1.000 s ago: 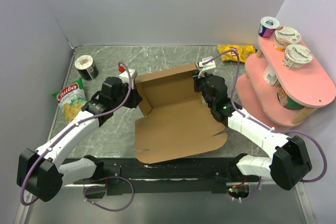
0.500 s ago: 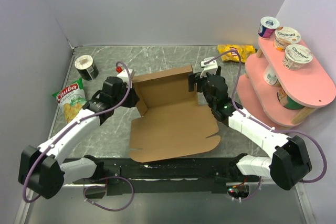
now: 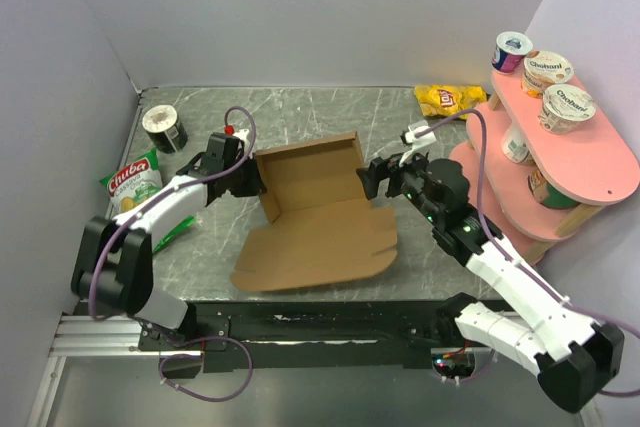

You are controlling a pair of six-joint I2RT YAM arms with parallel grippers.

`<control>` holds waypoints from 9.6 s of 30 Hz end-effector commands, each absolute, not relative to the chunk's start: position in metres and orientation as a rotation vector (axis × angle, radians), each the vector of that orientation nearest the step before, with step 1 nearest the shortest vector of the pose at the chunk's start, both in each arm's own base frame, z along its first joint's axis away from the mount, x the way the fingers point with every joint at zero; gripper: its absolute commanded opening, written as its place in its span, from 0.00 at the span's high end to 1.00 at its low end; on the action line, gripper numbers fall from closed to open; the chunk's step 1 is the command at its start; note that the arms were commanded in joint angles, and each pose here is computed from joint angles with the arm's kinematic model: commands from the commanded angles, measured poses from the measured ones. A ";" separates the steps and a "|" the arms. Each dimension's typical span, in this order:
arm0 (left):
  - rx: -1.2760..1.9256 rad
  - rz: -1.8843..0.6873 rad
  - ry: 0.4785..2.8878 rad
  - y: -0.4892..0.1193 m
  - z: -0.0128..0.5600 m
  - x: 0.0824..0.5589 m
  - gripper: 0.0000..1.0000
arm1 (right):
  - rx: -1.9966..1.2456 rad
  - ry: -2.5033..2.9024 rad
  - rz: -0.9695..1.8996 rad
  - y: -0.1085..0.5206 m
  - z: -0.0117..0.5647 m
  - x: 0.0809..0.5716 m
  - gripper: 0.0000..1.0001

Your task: Fold the paper box

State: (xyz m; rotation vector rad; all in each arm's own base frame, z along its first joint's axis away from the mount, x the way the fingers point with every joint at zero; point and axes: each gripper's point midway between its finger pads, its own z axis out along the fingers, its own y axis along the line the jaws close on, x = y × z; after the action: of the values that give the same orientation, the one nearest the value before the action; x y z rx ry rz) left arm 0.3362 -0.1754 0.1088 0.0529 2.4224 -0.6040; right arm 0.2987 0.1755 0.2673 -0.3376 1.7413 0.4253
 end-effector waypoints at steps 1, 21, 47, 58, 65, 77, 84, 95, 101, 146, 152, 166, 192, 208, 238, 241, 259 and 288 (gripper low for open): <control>0.024 -0.655 2.458 -0.182 0.109 0.348 0.91 | -0.501 1.692 0.734 0.214 0.287 0.258 0.00; -0.236 -0.748 2.483 -0.160 0.086 0.386 0.79 | 0.256 1.789 0.950 0.160 0.309 0.212 0.05; -0.274 -0.929 2.359 -0.154 0.121 0.337 0.27 | 0.234 1.917 0.915 0.248 0.230 0.289 0.00; -0.431 -0.611 2.157 -0.086 0.165 0.358 0.04 | 0.296 2.006 0.850 0.223 0.174 0.294 0.00; -0.443 -0.655 1.977 -0.091 0.205 0.448 0.04 | 0.345 2.084 0.861 0.220 0.133 0.281 0.02; -0.204 -0.872 2.054 -0.161 0.151 0.518 0.03 | 0.334 2.112 0.858 0.216 0.104 0.318 0.07; -0.198 -0.981 2.090 -0.182 0.128 0.477 0.06 | 0.345 2.105 0.801 0.205 0.107 0.373 0.07; -0.257 -1.223 2.151 -0.232 0.110 0.296 0.05 | 0.046 2.048 0.873 0.243 0.150 0.462 0.03; -0.352 -1.085 2.107 -0.196 0.128 0.267 0.00 | 0.096 2.063 0.777 0.203 0.157 0.449 0.00; 0.041 -0.888 1.837 -0.107 0.295 0.423 0.04 | -0.456 1.620 0.688 0.196 0.224 0.364 0.46; 0.054 -0.900 1.850 -0.109 0.285 0.404 0.04 | -0.568 1.618 0.705 0.204 0.217 0.362 0.74; 0.086 -0.994 1.695 -0.122 0.278 0.348 0.04 | -0.958 1.586 0.850 0.226 0.218 0.327 0.90; 0.429 -0.667 1.576 -0.106 0.222 0.410 0.04 | -1.023 1.652 0.843 0.214 0.215 0.331 1.00; 0.577 -0.747 1.531 -0.121 0.205 0.425 0.20 | -1.000 1.720 0.823 0.209 0.203 0.341 1.00; 0.523 -0.701 1.508 -0.173 0.211 0.403 0.89 | -0.719 1.751 0.365 0.196 0.211 0.363 1.00; 0.461 -0.684 1.509 -0.169 0.210 0.405 0.91 | -0.678 1.765 0.338 0.194 0.209 0.365 1.00; 0.132 -0.577 1.556 -0.165 0.194 0.401 0.99 | -0.313 1.870 0.341 0.189 0.209 0.371 0.48; 0.309 -0.498 1.523 -0.172 0.205 0.378 0.99 | -0.513 1.718 0.536 0.140 0.226 0.361 0.14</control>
State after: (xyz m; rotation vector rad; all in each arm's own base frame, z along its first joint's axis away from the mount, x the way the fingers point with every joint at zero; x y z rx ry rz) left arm 0.3863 -0.1616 0.1854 0.2228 1.6056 -0.4600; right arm 0.3428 0.1342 0.1911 -0.4142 1.8213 0.5216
